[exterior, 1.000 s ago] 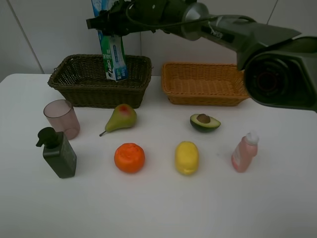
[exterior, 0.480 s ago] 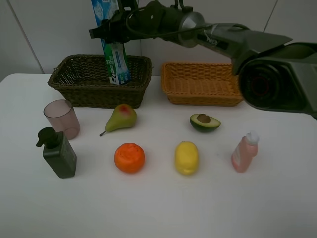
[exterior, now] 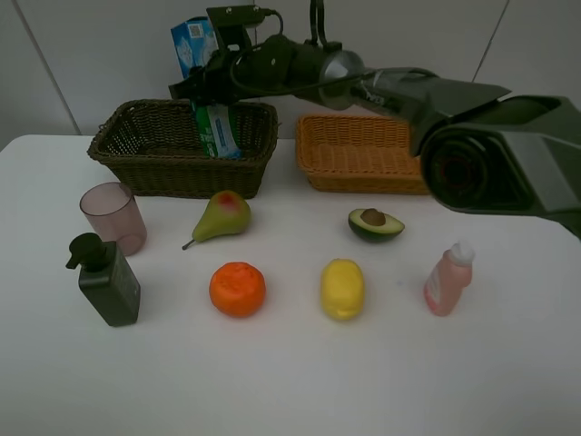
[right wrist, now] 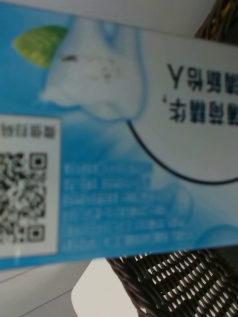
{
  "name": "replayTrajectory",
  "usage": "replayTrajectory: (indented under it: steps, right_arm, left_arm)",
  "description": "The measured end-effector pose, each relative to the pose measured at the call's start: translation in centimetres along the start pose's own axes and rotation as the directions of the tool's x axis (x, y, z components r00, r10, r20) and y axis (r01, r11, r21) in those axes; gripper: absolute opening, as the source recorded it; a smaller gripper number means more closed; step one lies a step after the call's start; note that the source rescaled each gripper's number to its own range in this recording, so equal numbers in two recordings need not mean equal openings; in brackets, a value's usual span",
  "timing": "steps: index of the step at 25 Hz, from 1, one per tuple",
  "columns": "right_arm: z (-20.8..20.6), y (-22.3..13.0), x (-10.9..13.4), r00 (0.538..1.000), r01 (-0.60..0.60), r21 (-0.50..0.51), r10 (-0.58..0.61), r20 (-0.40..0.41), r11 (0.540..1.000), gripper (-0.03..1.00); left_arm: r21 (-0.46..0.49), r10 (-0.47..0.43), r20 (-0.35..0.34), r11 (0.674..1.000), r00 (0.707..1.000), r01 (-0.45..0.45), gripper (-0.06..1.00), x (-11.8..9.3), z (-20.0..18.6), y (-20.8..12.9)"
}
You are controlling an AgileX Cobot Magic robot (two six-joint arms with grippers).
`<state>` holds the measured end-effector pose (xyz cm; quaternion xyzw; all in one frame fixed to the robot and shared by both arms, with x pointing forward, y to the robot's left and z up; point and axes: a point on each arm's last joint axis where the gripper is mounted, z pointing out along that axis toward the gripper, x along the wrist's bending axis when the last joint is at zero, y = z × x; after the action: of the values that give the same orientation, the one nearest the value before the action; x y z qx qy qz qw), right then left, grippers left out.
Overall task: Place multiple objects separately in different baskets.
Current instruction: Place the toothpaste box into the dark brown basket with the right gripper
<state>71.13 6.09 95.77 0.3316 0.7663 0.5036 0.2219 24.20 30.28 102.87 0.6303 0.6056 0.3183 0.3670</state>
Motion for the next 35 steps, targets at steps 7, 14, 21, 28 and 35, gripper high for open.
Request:
replayTrajectory:
  steps: [7,14,21,28,35]
  right_arm:
    - [0.02,-0.04,0.00,1.000,0.002,0.001,-0.002,0.000,1.000,0.14]
    - [0.02,-0.04,0.00,1.000,0.002,0.001,-0.002,0.000,1.000,0.14]
    - [-0.02,-0.03,-0.60,0.999,0.035,-0.003,-0.035,0.021,0.999,0.28]
    - [-0.09,0.15,-0.86,0.990,0.134,-0.007,-0.134,0.051,0.991,0.96]
    - [-0.09,0.16,-0.86,0.990,0.134,-0.008,-0.134,0.051,0.991,1.00]
  left_arm:
    - [0.000,0.000,0.000,1.000,1.000,0.000,1.00,0.00,0.00,0.00]
    - [0.000,0.000,0.000,1.000,1.000,0.000,1.00,0.00,0.00,0.00]
    - [0.000,0.000,0.000,1.000,1.000,0.000,1.00,0.00,0.00,0.00]
    - [0.000,0.000,0.000,1.000,1.000,0.000,1.00,0.00,0.00,0.00]
    - [0.000,0.000,0.000,1.000,1.000,0.000,1.00,0.00,0.00,0.00]
